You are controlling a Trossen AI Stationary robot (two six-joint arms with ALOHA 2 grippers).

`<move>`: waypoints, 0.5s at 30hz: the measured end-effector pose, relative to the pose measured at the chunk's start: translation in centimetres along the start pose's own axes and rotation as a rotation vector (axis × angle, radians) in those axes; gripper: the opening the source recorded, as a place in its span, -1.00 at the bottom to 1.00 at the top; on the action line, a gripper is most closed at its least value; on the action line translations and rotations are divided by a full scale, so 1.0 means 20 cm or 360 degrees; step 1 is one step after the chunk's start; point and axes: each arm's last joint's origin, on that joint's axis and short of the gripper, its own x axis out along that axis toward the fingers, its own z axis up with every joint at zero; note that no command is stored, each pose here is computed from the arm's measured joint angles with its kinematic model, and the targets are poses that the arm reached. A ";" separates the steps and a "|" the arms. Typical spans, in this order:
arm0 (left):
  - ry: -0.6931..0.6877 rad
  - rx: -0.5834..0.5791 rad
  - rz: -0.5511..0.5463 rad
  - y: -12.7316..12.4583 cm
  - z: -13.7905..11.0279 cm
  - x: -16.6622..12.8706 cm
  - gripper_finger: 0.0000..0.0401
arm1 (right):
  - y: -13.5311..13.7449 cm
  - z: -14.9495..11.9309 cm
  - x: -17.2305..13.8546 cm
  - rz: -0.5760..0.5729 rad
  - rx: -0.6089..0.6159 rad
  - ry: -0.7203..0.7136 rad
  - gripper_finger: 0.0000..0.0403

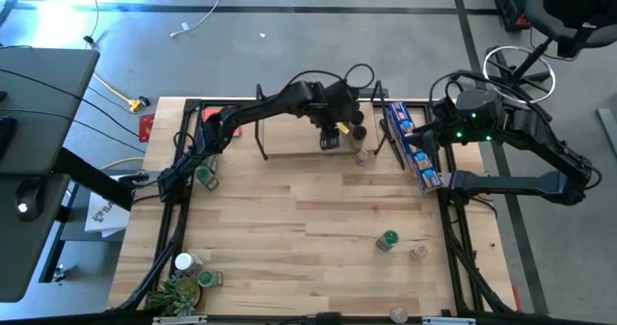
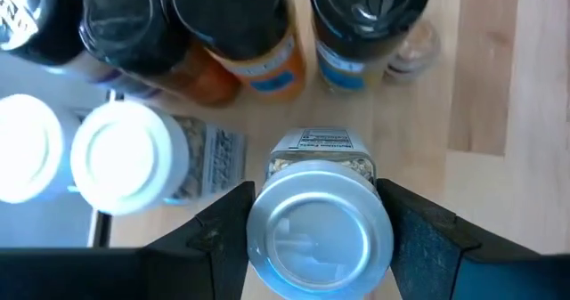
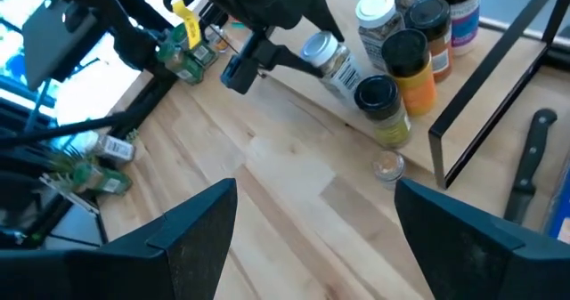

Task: Shelf spices
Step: Put the right white seasoning bottle on the shelf aligned with the other white seasoning bottles

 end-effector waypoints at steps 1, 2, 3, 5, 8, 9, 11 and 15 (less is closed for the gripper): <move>-0.0013 0.0006 0.0004 0.01 0.00 0.00 -0.01 | 0.00 0.00 0.00 0.0001 0.0022 0.0001 0.49; -0.0030 0.0017 0.0011 0.01 0.01 0.00 -0.01 | 0.00 0.00 0.00 0.0002 0.0044 0.0001 0.49; -0.0055 0.0033 0.0020 0.02 0.01 0.00 -0.01 | 0.00 0.00 0.00 0.0003 0.0063 0.0002 0.49; -0.0098 0.0071 0.0043 0.03 0.03 0.00 0.06 | 0.00 0.00 0.00 0.0003 0.0092 0.0002 0.49; -0.0125 0.0120 0.0108 0.03 0.04 0.00 0.20 | 0.00 0.00 0.00 0.0005 0.0134 0.0003 0.49; -0.0131 0.0138 0.0117 0.04 0.04 0.00 0.23 | 0.00 0.00 0.00 0.0005 0.0148 0.0003 0.49; -0.0134 0.0153 0.0120 0.04 0.04 0.00 0.25 | 0.00 0.00 0.00 0.0006 0.0165 0.0004 0.49; -0.0118 0.0167 0.0115 0.03 0.04 0.00 0.23 | 0.00 0.00 0.00 0.0007 0.0165 0.0004 0.49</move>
